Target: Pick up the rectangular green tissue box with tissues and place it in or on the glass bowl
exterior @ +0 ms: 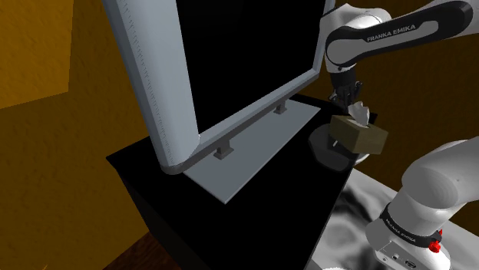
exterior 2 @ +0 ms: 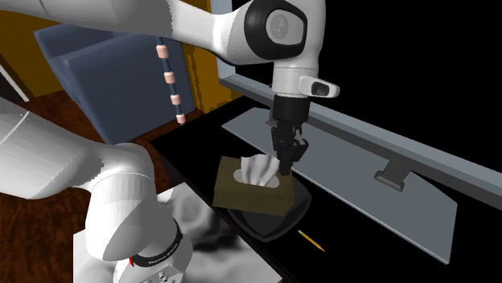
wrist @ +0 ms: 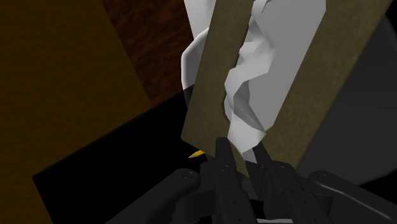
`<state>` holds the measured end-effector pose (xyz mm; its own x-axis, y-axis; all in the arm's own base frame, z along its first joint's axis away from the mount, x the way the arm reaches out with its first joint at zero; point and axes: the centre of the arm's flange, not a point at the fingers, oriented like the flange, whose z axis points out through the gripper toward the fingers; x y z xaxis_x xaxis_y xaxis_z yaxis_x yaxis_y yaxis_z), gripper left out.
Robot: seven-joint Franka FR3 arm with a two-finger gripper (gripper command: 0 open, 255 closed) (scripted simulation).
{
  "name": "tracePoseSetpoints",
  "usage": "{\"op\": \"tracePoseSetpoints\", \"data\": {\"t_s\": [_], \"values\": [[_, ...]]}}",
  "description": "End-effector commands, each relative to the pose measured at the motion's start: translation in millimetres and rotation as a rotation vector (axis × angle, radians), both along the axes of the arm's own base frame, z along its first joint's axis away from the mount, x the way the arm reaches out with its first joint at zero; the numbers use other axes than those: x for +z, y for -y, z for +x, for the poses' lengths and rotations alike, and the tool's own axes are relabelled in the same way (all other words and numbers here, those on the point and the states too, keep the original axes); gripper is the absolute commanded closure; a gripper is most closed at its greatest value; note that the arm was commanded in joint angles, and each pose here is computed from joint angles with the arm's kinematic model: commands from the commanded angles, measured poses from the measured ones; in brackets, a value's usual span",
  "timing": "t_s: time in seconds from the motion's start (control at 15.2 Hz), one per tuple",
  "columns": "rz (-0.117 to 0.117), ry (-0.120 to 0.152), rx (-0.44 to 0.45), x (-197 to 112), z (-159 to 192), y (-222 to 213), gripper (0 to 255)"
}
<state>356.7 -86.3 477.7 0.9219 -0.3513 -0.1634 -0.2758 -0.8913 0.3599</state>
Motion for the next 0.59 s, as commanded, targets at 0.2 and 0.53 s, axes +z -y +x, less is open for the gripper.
{"op": "tracePoseSetpoints", "data": {"t_s": [0.2, 0.53], "values": [[0.0, 0.0, 0.0, 0, 0, 0, 0], [0.0, 0.0, 0.0, 12, 4, -4, 0]]}}
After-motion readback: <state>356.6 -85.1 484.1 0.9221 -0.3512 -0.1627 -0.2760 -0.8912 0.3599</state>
